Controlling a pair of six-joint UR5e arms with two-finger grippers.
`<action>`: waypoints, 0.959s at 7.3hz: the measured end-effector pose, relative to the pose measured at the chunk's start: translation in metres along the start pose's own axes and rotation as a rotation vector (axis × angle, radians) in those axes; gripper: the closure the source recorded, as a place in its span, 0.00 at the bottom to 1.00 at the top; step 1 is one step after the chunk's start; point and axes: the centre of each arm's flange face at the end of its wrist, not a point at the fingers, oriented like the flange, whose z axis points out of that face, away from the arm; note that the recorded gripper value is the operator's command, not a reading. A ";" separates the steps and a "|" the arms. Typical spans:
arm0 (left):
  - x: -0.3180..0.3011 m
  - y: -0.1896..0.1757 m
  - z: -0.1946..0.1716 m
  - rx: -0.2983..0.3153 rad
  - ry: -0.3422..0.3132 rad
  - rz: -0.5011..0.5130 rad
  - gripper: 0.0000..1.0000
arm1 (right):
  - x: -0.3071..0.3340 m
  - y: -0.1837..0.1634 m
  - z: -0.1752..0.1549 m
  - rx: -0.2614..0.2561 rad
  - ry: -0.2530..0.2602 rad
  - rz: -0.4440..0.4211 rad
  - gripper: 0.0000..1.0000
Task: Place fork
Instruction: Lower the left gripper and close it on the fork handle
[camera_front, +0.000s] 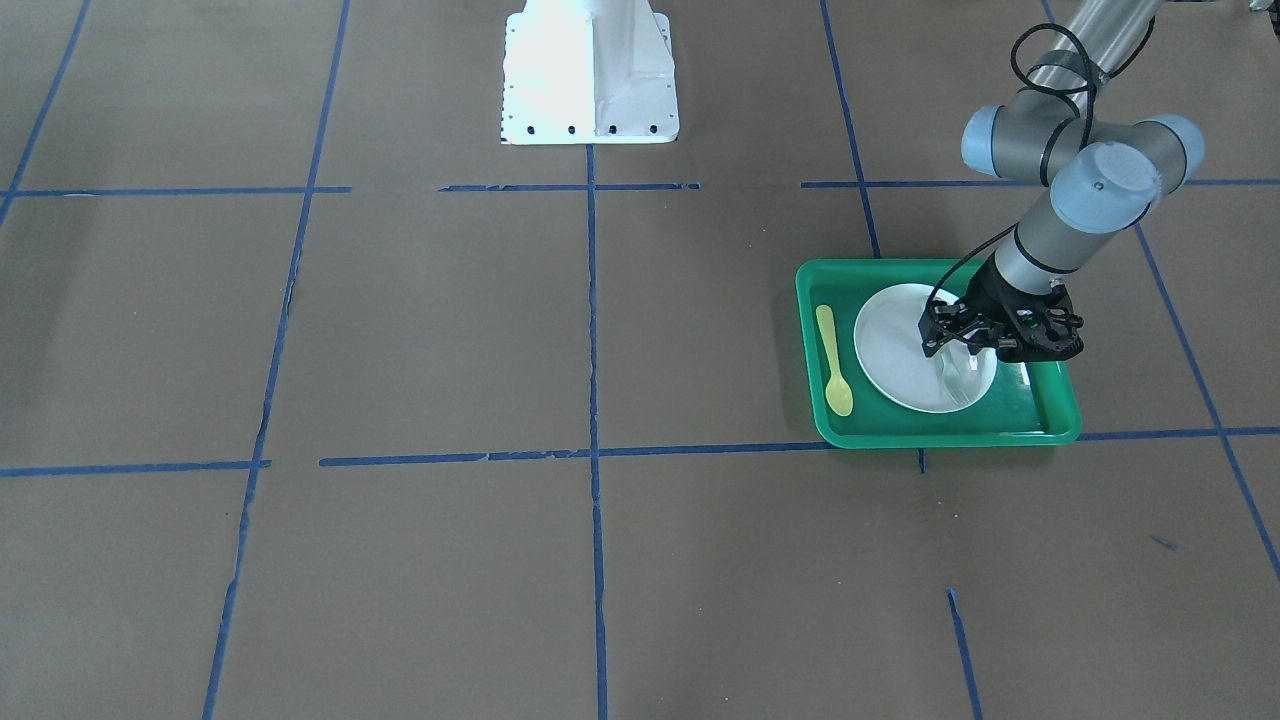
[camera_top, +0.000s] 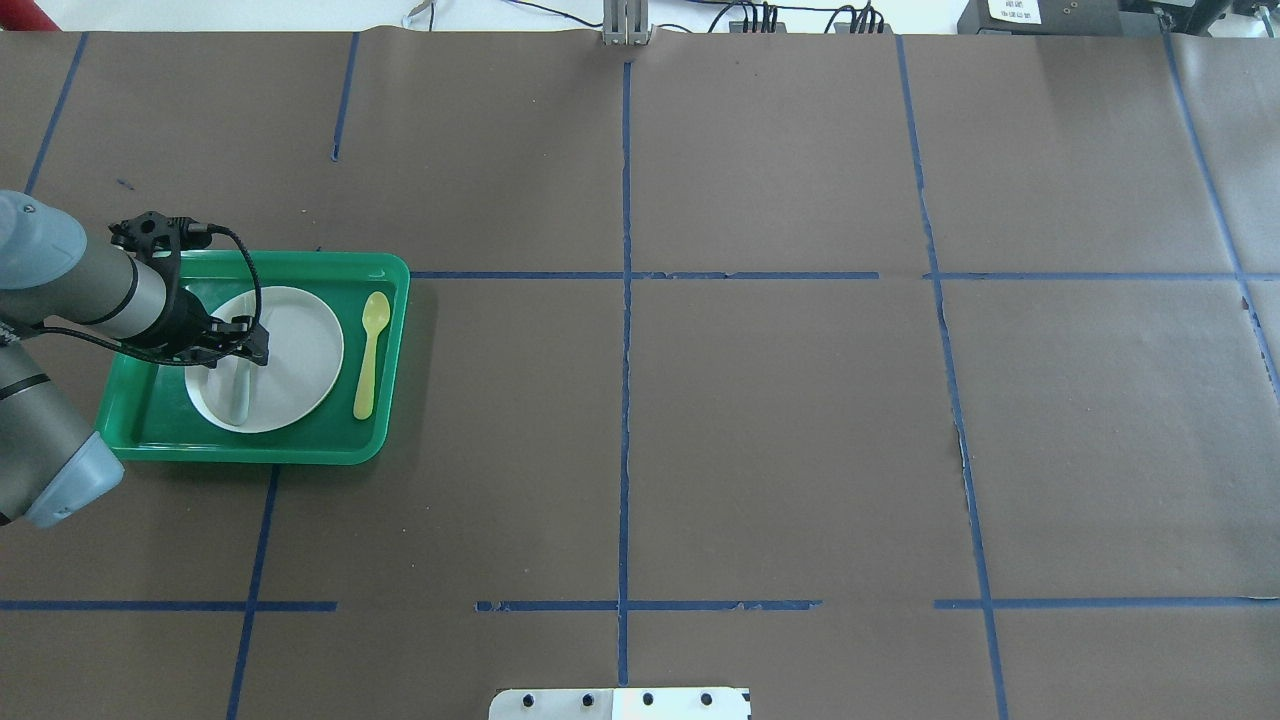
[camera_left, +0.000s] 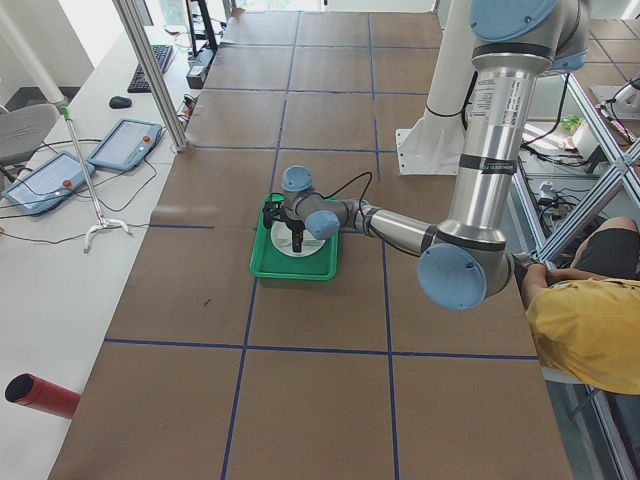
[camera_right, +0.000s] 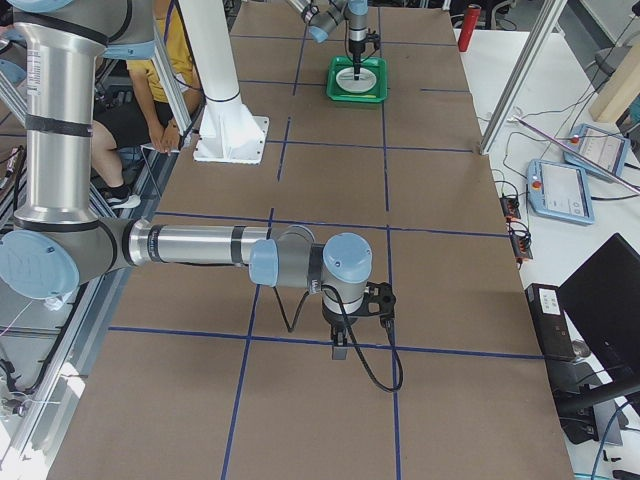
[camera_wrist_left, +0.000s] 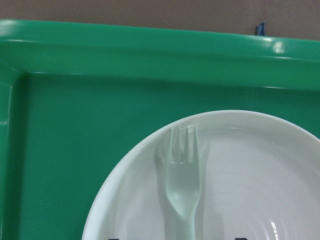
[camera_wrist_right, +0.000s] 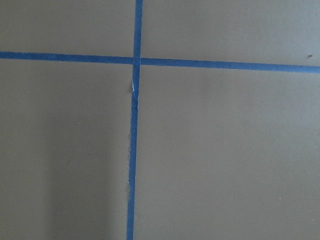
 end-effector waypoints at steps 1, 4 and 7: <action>0.000 0.000 0.000 -0.001 0.000 0.000 0.99 | 0.000 0.000 0.000 0.000 0.000 0.000 0.00; 0.004 0.001 -0.003 0.002 0.008 0.006 1.00 | 0.000 0.000 0.000 0.000 0.000 0.000 0.00; 0.005 0.006 -0.022 0.020 0.029 0.021 1.00 | 0.000 0.000 0.000 0.000 0.000 0.000 0.00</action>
